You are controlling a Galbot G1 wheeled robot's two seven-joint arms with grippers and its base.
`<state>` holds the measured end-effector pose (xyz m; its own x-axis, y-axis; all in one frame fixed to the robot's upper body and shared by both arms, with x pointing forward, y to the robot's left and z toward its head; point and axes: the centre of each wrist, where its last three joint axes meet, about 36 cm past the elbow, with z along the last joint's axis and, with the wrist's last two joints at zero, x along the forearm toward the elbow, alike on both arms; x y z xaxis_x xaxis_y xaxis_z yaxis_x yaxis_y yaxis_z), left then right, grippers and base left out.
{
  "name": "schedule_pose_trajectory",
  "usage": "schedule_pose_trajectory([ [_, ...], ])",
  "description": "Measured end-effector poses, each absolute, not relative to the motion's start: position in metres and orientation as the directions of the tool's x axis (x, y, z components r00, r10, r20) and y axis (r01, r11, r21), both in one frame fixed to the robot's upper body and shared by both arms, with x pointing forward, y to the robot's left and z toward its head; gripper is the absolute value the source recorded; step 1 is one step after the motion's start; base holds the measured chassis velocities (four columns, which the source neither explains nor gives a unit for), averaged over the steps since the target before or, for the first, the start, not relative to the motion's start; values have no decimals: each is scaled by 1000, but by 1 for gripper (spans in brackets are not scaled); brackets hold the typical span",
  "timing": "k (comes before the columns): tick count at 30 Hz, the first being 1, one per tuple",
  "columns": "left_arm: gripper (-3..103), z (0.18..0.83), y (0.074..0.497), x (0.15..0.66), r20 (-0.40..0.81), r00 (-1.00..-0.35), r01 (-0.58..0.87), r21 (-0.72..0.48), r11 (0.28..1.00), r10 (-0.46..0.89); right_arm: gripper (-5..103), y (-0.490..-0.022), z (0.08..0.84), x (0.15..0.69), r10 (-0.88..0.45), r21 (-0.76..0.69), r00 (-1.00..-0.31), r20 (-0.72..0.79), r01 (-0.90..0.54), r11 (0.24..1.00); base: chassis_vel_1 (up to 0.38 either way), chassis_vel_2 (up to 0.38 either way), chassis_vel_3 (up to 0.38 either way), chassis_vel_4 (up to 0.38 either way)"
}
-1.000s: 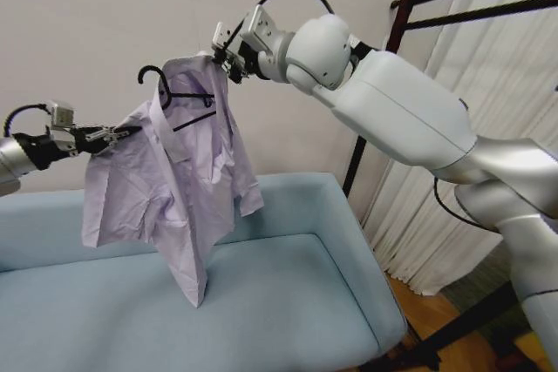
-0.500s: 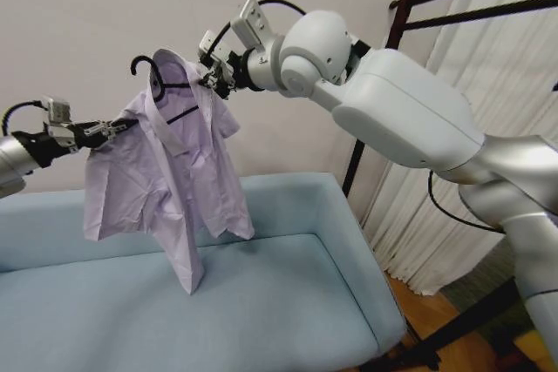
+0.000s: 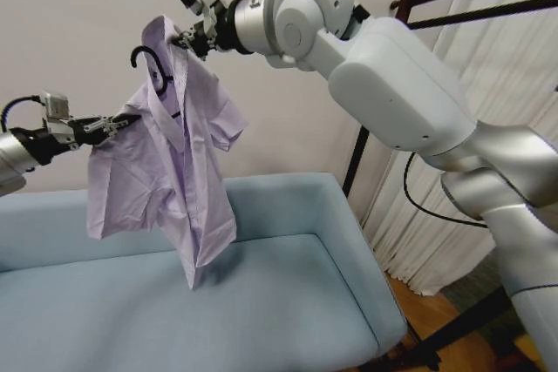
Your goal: Pick up the clothes from the sofa and hang them on the clothes hanger.
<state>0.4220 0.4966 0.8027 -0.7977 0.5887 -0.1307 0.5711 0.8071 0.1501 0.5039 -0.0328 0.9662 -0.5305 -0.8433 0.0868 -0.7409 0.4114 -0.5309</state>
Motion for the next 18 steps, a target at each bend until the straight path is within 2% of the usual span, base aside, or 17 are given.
schedule_pose_trajectory([
  [10, 2, 802, 496, 421, -152, -793, 573, 141, 807, 590, 0, -10, 939, 513, -846, -501, -516, 132, -771, 393, 0, 0, 0, 0],
  [18, 2, 797, 497, 422, -160, -791, 576, 132, 807, 591, 0, 1, 964, 510, -863, -463, -502, 62, -780, 421, 0, 0, 0, 0],
])
